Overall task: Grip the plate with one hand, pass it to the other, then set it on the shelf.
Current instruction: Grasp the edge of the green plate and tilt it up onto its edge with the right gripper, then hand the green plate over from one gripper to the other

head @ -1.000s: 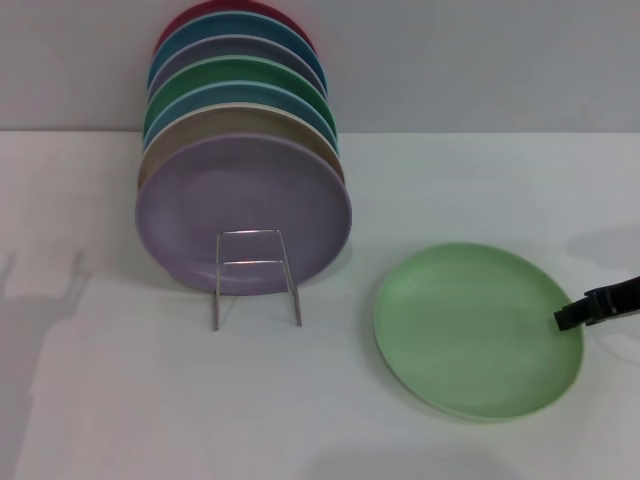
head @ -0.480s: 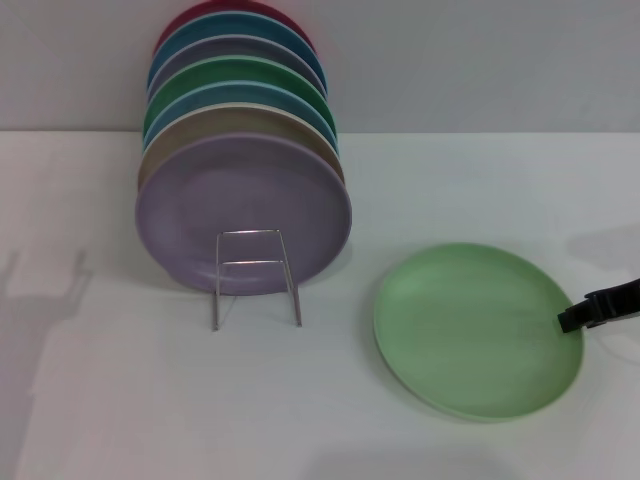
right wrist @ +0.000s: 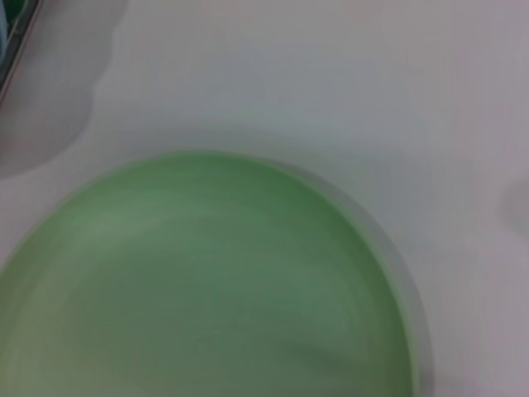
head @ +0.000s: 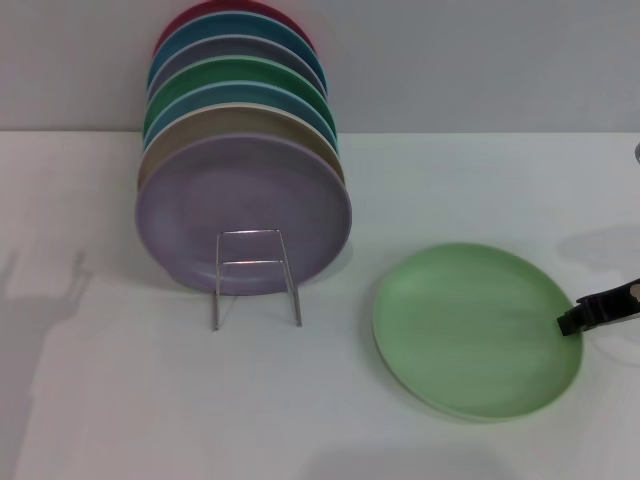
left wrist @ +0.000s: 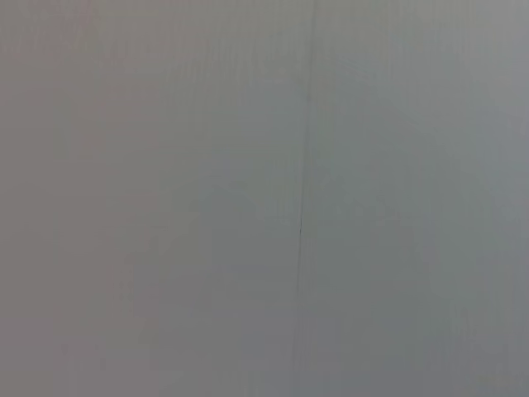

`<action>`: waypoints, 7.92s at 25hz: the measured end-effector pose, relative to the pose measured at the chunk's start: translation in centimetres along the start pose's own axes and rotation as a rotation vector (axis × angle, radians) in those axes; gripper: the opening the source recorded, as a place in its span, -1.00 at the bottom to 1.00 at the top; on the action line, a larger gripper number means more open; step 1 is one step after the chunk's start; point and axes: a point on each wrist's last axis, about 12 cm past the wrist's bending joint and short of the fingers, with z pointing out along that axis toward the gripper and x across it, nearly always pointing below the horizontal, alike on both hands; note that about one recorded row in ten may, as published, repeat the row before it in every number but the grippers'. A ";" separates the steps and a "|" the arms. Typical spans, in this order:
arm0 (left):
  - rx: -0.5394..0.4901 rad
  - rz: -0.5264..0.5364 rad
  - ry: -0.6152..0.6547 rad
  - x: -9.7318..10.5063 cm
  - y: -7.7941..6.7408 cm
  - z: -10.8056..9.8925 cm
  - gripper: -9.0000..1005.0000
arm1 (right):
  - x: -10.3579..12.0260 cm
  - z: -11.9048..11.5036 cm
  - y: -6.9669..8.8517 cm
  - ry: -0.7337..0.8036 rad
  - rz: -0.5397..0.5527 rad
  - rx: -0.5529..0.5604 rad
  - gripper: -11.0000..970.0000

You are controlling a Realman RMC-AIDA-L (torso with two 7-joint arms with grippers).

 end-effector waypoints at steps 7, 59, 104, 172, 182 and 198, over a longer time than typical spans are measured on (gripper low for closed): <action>-0.002 0.000 -0.001 0.0 0.0 0.0 0.71 | -0.2 0.1 -0.1 0.006 -0.004 0.016 -0.69; -0.002 0.003 -0.026 -0.3 0.1 -0.3 0.71 | -1.9 -5.6 -0.4 -0.406 -0.196 0.175 -0.94; 0.004 -0.005 -0.027 -0.4 0.2 -0.9 0.71 | -1.1 -0.8 4.1 -0.915 -0.480 0.533 -0.94; 0.150 -0.097 -0.074 -1.1 -3.0 -3.4 0.71 | 9.8 6.3 3.2 -1.402 -0.214 0.371 -0.94; 0.255 -0.147 -0.039 -0.8 -5.2 -4.1 0.71 | 14.3 6.2 5.4 -1.435 -0.187 0.283 -0.94; 0.444 -0.147 0.039 -0.2 -8.0 -5.6 0.71 | 16.6 7.6 10.8 -1.395 -0.235 0.246 -0.94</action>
